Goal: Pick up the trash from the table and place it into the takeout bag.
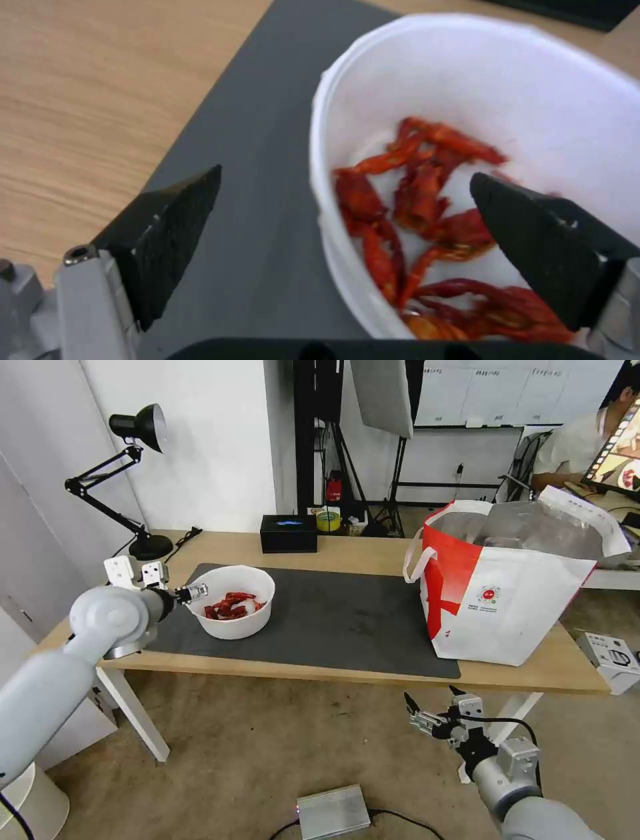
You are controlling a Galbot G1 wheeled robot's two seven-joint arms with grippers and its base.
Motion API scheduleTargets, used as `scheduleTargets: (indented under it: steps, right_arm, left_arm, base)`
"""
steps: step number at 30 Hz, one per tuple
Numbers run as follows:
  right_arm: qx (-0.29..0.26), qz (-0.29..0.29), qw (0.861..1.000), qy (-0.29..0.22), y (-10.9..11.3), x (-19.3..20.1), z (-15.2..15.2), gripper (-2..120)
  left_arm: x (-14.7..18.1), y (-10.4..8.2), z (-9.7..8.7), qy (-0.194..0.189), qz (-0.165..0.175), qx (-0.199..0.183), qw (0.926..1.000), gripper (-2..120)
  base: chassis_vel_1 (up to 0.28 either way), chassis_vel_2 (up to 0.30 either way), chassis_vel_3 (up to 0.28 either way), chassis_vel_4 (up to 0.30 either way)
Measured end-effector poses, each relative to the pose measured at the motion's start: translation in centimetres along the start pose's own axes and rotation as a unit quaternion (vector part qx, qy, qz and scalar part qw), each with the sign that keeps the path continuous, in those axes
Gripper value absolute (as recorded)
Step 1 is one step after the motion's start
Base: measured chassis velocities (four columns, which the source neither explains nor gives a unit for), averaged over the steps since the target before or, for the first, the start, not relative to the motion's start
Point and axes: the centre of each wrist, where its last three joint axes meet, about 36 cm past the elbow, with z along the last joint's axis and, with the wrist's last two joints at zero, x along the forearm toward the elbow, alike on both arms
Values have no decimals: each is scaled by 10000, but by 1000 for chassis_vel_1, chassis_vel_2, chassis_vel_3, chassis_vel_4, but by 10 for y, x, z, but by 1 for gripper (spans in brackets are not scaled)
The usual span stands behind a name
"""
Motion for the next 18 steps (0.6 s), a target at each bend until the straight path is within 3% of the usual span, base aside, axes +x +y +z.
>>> scheduleTargets:
  steps: [14, 18]
  right_arm:
    - [0, 0, 10000, 0, 0, 0, 0, 100]
    - [0, 0, 10000, 1, 0, 0, 0, 100]
  left_arm:
    - [-27, 8, 13, 108, -288, -82, 9995, 100]
    - [-28, 7, 14, 119, -273, -69, 9995, 93]
  base:
    - [0, 0, 0, 0]
    - [0, 0, 0, 0]
